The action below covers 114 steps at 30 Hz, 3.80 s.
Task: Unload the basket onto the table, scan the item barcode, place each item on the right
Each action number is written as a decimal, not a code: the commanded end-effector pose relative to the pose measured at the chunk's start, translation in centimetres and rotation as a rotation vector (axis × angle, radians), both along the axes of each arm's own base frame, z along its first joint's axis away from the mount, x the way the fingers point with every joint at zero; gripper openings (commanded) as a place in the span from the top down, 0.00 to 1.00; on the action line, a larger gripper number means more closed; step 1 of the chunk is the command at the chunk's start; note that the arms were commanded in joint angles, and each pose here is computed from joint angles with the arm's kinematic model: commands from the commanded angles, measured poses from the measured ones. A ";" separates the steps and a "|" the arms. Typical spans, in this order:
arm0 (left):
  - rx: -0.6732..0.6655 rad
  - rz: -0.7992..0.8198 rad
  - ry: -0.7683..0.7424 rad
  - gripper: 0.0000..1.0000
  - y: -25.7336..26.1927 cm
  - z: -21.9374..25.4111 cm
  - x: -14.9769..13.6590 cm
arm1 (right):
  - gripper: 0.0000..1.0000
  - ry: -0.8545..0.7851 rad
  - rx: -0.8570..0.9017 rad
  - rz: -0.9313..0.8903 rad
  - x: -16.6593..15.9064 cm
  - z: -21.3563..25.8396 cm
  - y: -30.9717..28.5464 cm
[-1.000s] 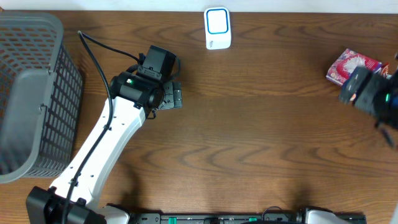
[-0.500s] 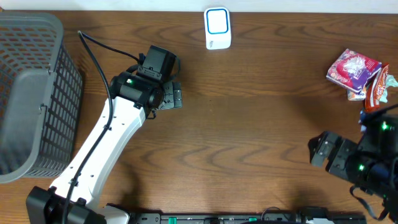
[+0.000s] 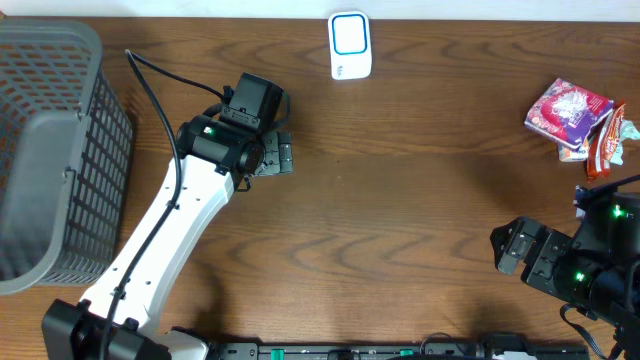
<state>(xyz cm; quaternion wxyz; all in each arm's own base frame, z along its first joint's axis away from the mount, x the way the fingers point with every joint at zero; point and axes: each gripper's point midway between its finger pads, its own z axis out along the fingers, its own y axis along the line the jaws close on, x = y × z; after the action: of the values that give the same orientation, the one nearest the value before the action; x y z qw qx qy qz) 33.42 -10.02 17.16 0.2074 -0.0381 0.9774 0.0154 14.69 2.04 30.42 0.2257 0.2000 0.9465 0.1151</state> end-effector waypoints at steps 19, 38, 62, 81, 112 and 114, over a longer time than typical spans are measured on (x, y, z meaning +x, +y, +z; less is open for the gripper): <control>0.023 0.001 -0.005 0.02 0.5 0.1 -0.1 | 0.01 0.008 0.011 0.003 -0.1 -0.2 0.2; 0.023 0.001 -0.005 0.02 0.5 0.1 -0.1 | 0.01 0.008 0.011 0.003 -0.1 -0.2 0.2; 0.023 0.001 -0.005 0.02 0.5 0.1 -0.1 | 0.01 0.006 -0.066 -0.037 0.4 -0.6 -1.2; 0.023 0.001 -0.005 0.02 0.5 0.1 -0.1 | 0.01 -0.490 -0.170 0.098 2.6 -5.1 -0.8; 0.023 0.001 -0.005 0.02 0.5 0.1 -0.1 | 0.01 -1.065 -0.287 0.182 8.7 -10.4 0.3; 0.023 0.001 -0.005 0.02 0.5 0.1 -0.1 | 0.01 -1.098 -0.297 0.203 9.0 -10.5 0.6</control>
<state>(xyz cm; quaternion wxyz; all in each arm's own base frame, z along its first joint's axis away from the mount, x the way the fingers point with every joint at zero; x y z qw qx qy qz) 33.40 -10.01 17.13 0.2069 -0.0382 0.9775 0.0156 23.45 2.21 20.43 0.6903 0.0098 0.7172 0.0948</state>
